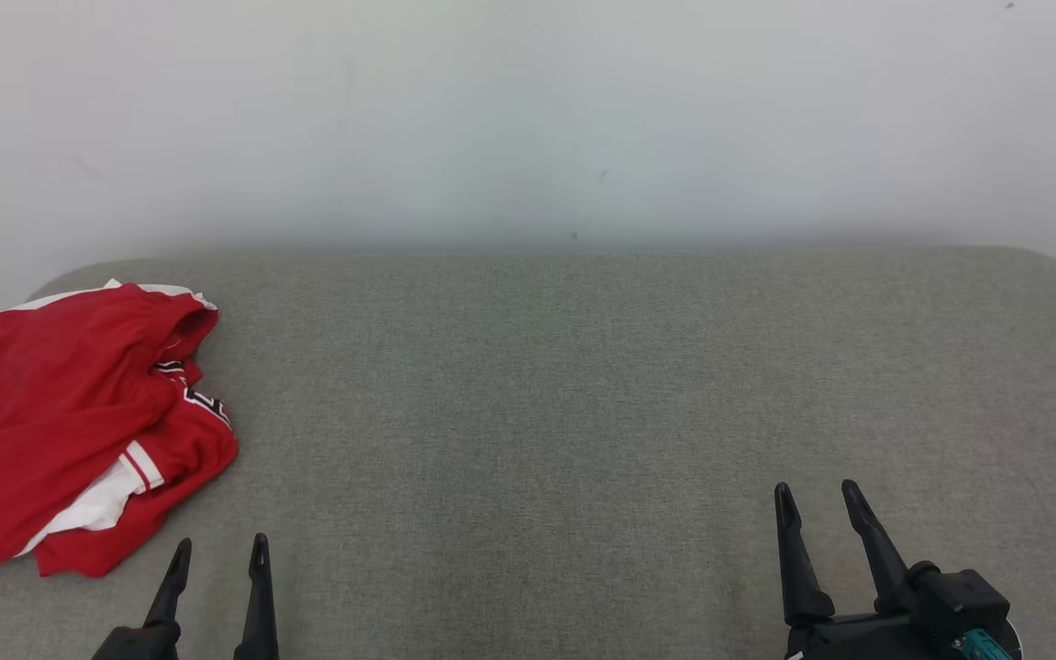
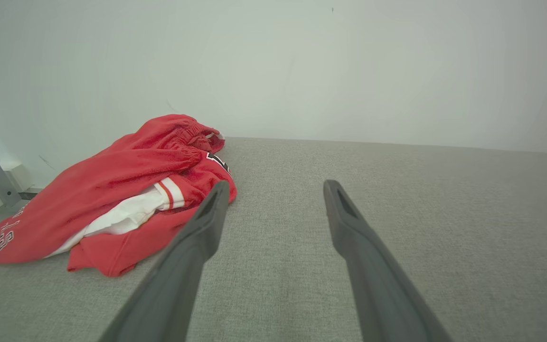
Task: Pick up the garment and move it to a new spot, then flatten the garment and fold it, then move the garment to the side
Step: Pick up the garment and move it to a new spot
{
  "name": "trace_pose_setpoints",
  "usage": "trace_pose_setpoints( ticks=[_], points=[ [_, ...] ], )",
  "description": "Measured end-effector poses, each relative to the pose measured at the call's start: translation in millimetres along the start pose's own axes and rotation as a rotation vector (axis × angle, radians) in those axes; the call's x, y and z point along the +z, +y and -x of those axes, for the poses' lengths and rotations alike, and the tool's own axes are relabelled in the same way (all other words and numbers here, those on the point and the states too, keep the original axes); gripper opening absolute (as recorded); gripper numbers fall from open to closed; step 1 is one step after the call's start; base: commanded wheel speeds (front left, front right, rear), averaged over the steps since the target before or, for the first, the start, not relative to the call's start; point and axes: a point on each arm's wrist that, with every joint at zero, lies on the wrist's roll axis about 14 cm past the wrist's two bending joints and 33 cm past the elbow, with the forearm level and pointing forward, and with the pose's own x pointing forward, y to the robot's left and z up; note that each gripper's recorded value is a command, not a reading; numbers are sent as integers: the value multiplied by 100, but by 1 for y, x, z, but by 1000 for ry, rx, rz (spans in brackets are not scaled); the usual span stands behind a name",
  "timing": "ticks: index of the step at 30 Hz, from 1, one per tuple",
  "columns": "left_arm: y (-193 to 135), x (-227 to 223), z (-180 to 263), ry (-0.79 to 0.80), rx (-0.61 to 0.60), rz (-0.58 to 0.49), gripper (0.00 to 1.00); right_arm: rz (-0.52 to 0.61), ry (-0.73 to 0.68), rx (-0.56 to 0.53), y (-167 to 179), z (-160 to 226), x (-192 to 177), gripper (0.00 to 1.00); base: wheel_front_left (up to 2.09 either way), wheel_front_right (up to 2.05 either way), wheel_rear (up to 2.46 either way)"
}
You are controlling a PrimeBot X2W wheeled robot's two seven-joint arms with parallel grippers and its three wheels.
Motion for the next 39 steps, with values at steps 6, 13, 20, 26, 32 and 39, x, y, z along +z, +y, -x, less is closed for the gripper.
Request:
trace_pose_setpoints(
  ticks=[6,13,20,26,32,39],
  points=[
    [12,-1,7,3,34,-4,100,-9,9,28,9,-5,-4,100,0,0,0],
    [43,0,27,3,129,-8,100,-24,35,104,34,-17,-13,100,0,0,0],
    [75,2,53,0,238,-16,100,-37,58,195,65,-28,-22,100,0,0,0],
    [100,4,80,-6,334,-19,100,-44,70,278,94,-36,-26,100,0,0,0],
    [121,8,107,-15,422,-26,100,-50,80,356,121,-41,-29,100,0,0,0],
    [139,9,135,-21,503,-31,100,-54,93,427,147,-43,-33,100,0,0,0]
  ],
)
